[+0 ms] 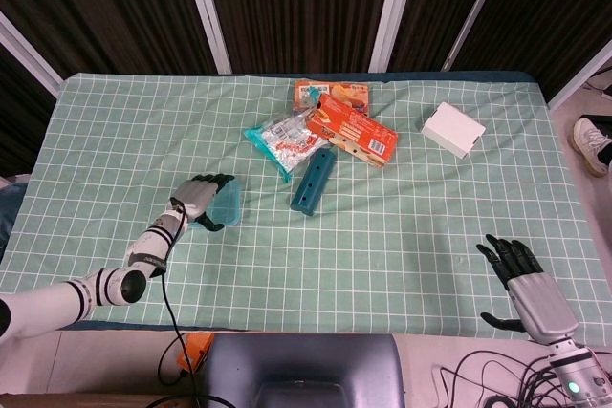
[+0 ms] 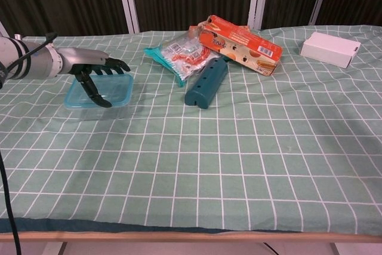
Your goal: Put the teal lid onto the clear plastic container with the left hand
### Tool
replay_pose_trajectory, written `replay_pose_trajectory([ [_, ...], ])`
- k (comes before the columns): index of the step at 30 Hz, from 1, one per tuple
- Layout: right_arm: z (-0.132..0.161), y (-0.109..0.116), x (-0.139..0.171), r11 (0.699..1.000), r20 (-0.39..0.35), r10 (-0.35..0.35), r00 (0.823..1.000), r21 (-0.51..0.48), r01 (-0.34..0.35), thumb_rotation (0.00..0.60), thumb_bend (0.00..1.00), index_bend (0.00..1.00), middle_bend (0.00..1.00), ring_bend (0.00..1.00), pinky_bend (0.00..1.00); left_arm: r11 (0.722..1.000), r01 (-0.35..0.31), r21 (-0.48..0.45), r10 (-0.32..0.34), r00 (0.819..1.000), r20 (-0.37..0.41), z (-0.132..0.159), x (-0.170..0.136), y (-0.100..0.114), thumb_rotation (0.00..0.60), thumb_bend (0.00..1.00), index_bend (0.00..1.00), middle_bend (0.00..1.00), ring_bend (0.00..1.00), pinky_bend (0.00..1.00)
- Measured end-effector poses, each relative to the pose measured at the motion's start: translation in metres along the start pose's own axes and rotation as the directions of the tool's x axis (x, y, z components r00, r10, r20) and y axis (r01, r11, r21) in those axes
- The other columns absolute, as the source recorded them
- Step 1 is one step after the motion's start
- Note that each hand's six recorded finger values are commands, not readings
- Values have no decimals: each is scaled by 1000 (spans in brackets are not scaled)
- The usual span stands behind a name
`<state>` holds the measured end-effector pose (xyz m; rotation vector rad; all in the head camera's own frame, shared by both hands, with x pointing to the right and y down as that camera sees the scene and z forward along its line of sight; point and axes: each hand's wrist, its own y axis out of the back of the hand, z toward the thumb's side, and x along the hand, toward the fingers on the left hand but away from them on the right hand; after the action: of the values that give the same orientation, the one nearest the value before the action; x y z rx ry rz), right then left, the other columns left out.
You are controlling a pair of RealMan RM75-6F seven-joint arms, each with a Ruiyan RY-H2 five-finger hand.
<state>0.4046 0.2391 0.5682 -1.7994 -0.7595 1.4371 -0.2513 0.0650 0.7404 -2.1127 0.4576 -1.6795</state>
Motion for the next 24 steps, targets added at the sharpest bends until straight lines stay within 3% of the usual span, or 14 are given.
replay_pose_trajectory([
  [4, 0, 0, 0, 1000, 0, -1, 1000, 0, 1, 600, 158, 0, 0, 0, 0, 1000, -2, -1, 2, 1000, -4, -2, -1, 1, 600, 249, 0, 3, 0, 0],
  [24, 0, 1, 0, 1000, -1, -2, 1000, -2, 2, 600, 158, 0, 0, 0, 0, 999, -40, -13, 40, 999, -1, 1, -3, 6, 600, 209, 0, 0, 0, 0],
])
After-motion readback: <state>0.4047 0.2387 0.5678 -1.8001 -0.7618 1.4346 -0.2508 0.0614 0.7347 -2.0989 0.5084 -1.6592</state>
